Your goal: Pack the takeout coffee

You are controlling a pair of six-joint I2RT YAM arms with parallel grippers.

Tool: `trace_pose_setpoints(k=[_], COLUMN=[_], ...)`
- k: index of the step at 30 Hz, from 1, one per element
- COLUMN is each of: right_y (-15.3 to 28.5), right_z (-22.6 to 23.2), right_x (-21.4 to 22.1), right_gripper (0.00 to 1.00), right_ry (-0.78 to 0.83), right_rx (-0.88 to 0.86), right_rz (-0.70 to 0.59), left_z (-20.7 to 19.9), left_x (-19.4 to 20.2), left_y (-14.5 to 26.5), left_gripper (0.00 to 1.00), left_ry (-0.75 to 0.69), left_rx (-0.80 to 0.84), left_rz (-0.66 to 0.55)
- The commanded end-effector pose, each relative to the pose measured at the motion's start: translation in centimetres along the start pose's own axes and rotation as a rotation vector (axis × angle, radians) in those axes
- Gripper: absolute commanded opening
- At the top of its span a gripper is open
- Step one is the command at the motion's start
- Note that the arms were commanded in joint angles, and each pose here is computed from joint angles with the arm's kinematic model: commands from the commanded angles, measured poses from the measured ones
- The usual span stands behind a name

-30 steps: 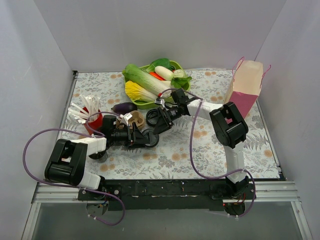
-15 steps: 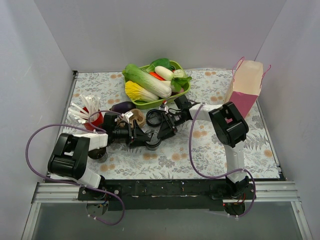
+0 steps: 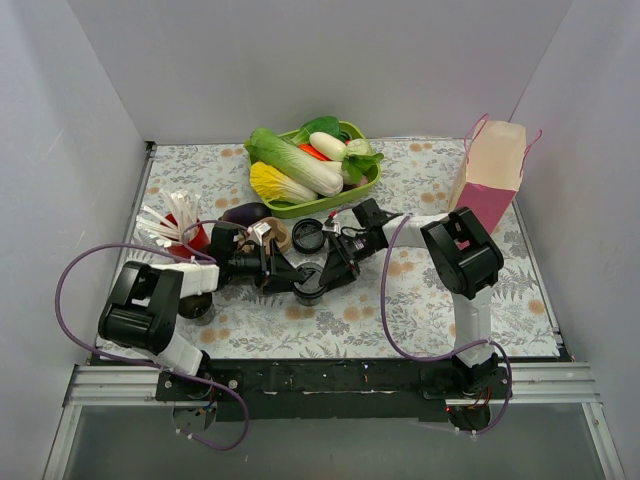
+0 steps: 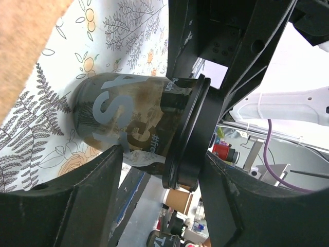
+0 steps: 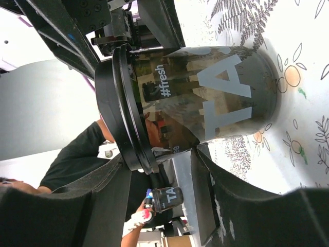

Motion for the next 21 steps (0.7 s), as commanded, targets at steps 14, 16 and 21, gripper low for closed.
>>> trace_pose_setpoints(k=[14,16,21], right_y=[-1.2,-1.3,-1.2], right_z=[-4.9,-4.8,-4.0], right_x=[1.8,1.4,0.5], right_gripper=[0.52,0.52,0.54], right_ry=[-0.168,-0.169,-0.110], right_rx=[0.011,0.014,0.024], right_rz=[-0.004,-0.011,-0.024], left_z=[5.1,5.6,5.5], left_x=[-0.3,0.0,0.2], left_y=[-1.7,-1.5,-1.1], left_gripper=[0.50,0.49,0.50], left_ry=[0.044,0.057,0.026], left_rx=[-0.217,-0.275,-0.318], left_rz=[-0.059,-0.070,-0.076])
Point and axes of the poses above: each gripper's point midway between its finger pads, its own y axis back along the fingers, its own z axis along the line the jaws close on, x = y × z, the point moved 10 cm from there along y, back along the fingers, and after that the axes turned 2 degrees about -y, right-handed, at the moved point
